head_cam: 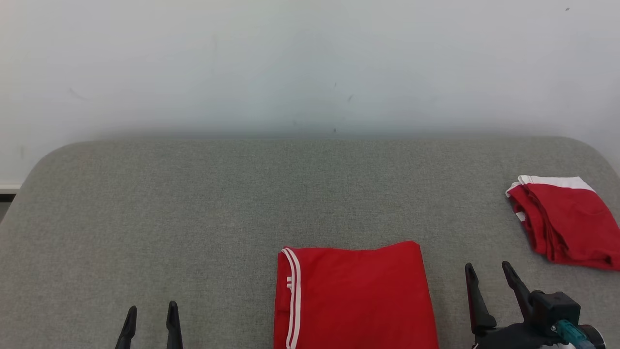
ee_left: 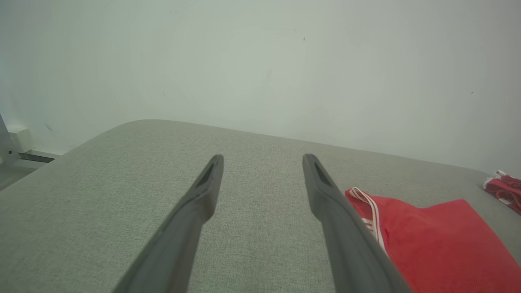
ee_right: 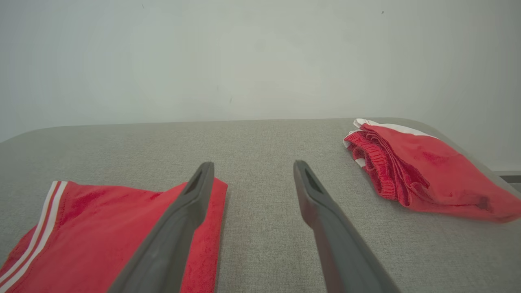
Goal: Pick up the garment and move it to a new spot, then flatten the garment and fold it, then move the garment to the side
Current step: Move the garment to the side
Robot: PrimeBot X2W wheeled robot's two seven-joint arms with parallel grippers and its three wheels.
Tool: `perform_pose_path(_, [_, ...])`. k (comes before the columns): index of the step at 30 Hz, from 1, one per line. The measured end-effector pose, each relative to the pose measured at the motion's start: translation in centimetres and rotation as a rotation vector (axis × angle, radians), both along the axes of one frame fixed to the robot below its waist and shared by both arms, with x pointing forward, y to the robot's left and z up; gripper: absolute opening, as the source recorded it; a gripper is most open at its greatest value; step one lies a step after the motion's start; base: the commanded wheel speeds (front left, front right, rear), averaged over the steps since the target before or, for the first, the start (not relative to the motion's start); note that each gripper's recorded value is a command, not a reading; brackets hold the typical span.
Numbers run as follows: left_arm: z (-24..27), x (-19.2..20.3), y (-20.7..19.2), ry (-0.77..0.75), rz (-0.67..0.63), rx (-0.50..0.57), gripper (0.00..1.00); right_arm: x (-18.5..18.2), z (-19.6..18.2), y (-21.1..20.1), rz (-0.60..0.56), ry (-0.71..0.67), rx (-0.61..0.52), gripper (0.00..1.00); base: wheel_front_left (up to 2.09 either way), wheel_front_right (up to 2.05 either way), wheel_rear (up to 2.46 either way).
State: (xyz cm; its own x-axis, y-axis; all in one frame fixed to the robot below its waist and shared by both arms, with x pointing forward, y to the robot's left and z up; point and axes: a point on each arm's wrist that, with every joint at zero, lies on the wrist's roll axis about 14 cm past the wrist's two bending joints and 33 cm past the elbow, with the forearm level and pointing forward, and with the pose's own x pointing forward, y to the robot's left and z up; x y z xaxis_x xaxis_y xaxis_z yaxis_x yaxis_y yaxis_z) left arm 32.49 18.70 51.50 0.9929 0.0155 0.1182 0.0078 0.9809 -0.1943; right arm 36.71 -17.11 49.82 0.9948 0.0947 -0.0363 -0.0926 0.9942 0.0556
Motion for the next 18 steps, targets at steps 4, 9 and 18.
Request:
perform_pose_path(4, [0.0,-0.1,-0.1,0.002,0.002,0.0,1.0,0.0,-1.8,0.0,0.004,0.134,-0.002,1.0,0.0,0.0,0.0])
perform_pose_path(9, [-0.1,-0.3,-0.1,0.004,0.006,-0.004,1.0,-0.3,-4.8,0.9,0.04,0.386,0.025,1.0,0.0,0.0,0.0])
perform_pose_path(18, [-0.5,-0.6,-0.2,0.018,0.007,-0.012,1.0,0.6,-6.9,2.8,0.108,0.623,0.027,1.0,0.0,0.0,0.0])
